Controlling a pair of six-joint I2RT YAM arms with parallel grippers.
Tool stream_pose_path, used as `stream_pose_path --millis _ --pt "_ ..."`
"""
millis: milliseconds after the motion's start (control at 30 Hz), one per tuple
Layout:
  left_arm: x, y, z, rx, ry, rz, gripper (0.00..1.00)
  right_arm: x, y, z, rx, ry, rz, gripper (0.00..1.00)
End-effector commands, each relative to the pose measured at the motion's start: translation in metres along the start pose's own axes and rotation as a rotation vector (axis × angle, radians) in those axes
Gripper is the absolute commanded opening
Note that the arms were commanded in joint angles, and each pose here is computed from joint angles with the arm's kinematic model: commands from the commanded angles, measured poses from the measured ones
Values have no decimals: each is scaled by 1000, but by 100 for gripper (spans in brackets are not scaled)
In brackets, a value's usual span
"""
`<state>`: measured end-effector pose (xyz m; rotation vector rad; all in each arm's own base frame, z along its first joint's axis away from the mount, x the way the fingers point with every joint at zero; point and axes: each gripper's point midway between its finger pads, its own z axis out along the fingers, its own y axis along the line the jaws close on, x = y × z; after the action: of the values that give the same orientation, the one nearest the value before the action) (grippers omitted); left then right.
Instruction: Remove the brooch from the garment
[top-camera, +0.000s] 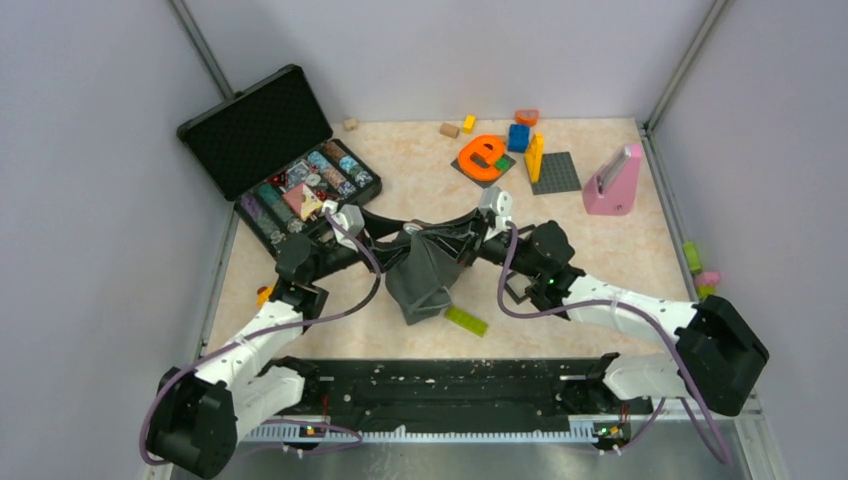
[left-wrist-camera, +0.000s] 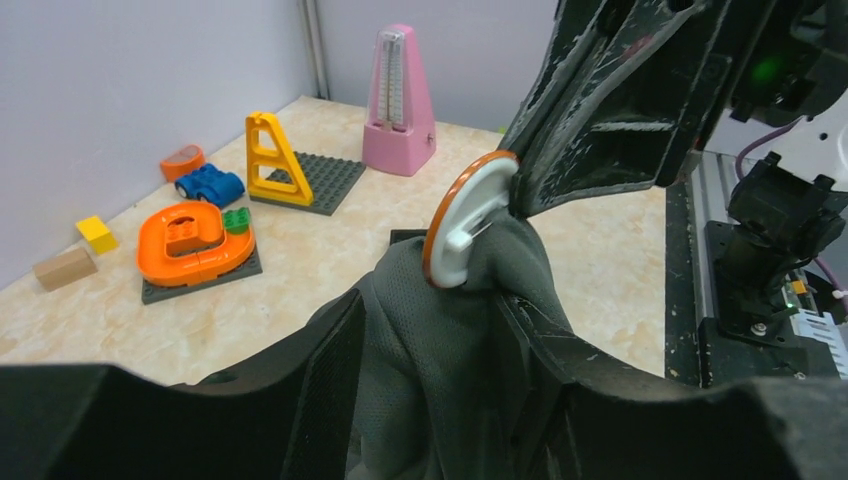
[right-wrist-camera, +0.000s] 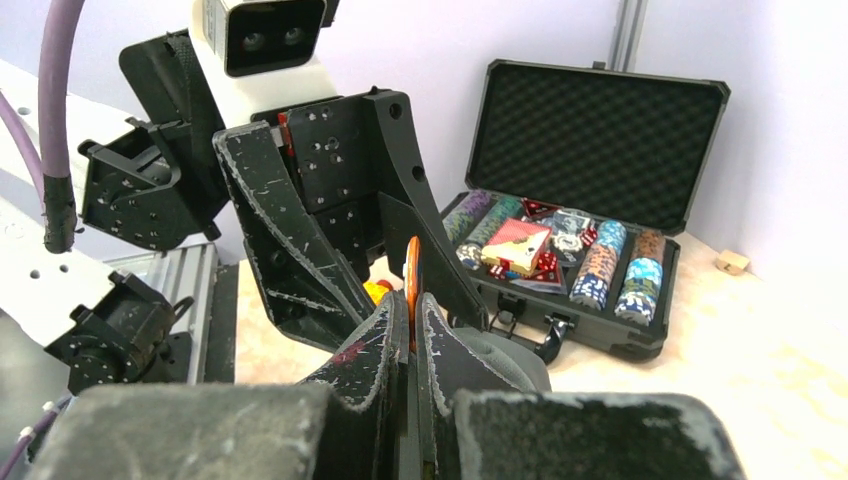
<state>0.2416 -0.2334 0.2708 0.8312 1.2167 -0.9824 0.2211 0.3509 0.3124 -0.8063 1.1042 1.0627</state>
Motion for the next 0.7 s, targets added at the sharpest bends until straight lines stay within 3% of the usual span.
stream_pose_path --millis 0,300,467,600,667 --pt "-33 -17 3 85 -98 74 53 -43 5 13 -52 -135 -30 0" --pt "-47 -28 -7 77 -156 153 53 -50 13 11 -117 -146 28 0" --pt "-49 -37 -8 133 -151 166 45 -51 23 12 -179 -137 35 0" --pt "-53 -48 -12 173 -174 196 45 -49 28 12 -214 -116 31 0" --pt "-54 -53 -14 193 -177 206 31 -48 29 11 -214 -115 27 0"
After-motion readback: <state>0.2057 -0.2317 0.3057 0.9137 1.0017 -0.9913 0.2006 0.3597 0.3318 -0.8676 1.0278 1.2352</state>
